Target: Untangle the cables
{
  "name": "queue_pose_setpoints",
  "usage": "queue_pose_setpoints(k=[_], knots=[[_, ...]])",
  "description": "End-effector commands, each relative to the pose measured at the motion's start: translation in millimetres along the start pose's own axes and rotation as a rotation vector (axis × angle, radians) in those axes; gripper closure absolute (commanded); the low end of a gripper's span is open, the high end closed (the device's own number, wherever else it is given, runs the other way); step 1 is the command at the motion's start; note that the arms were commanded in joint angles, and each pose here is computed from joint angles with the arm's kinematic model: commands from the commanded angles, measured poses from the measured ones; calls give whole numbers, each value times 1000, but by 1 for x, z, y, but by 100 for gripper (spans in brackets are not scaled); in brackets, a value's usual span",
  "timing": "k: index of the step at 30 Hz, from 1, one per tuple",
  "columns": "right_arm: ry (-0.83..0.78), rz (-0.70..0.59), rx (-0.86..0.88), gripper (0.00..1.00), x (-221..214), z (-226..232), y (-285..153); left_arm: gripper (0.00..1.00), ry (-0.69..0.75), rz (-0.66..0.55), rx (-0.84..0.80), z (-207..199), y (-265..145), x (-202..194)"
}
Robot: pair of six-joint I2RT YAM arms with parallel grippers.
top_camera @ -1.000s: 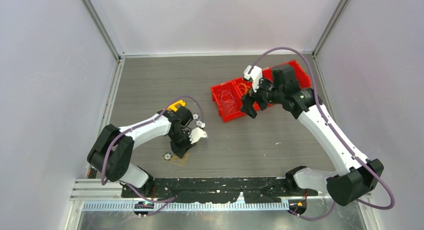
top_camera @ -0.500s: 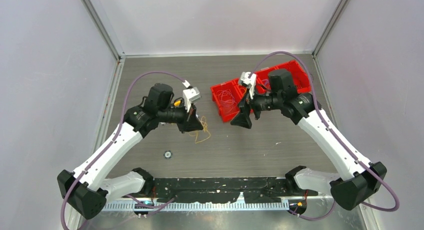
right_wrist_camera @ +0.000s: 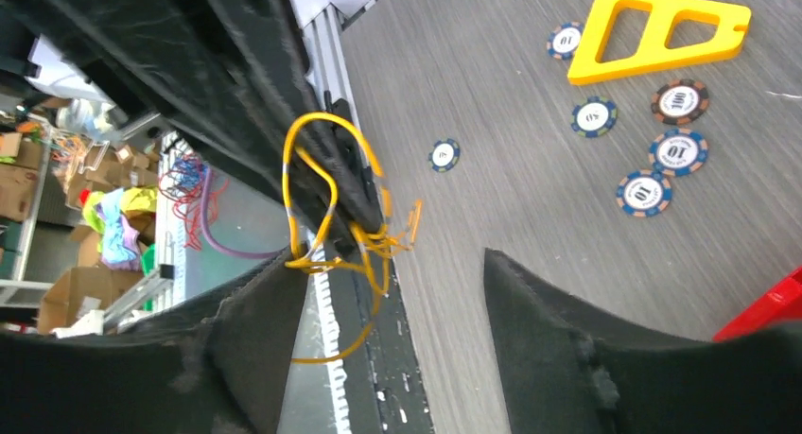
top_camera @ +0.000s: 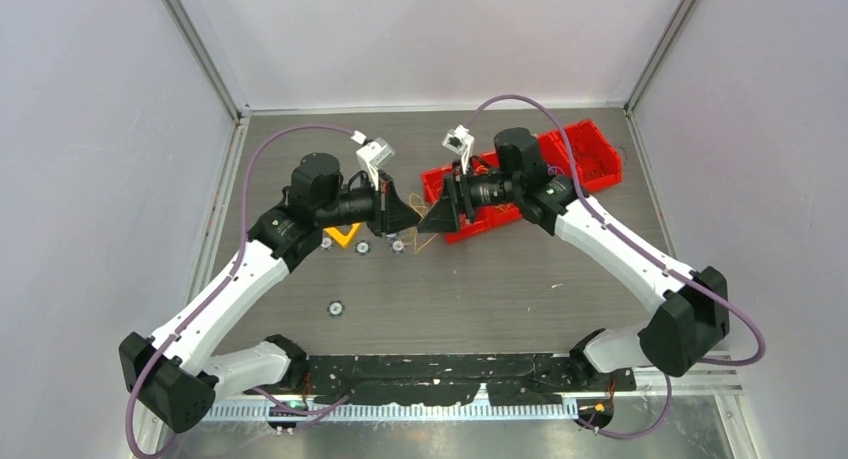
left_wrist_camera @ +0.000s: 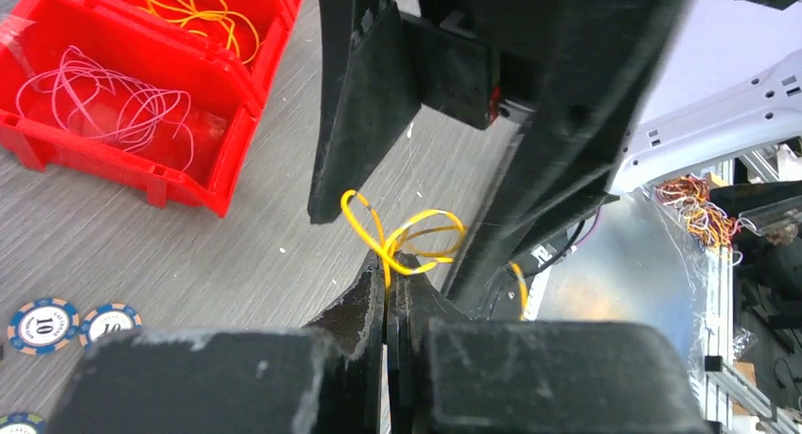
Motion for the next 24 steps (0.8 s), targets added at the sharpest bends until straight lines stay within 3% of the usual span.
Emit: queue_pose_setpoints(k=[1, 4, 6, 12, 19, 24], knots=[[27, -57, 1, 48, 16, 1, 6, 100, 33, -78, 39, 0, -5, 13], [-38, -28, -37, 79, 8, -3, -3, 100, 32, -120, 67, 4, -18, 17], [-81, -10, -81, 92, 3, -7, -13, 100, 30, -149, 72, 8, -30, 21], [-223, -37, -284, 94, 9, -20, -53, 100, -13, -158, 5, 14, -50, 22], [-344, -84, -432, 94, 35, -25, -80, 100, -73, -133, -90, 23, -38, 15], [-376, -240, -539, 95, 78, -31, -121, 100, -63, -92, -17, 39, -29, 6]])
Point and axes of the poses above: each gripper's point midway between its finger pads, its own y axis out along the fingers, its own z axis along the line the jaws close on, x = y × z, the point moved 10 cm from there along -y, back along the fingers, and after that the axes turned 9 degrees about y, right-handed, at the moved point
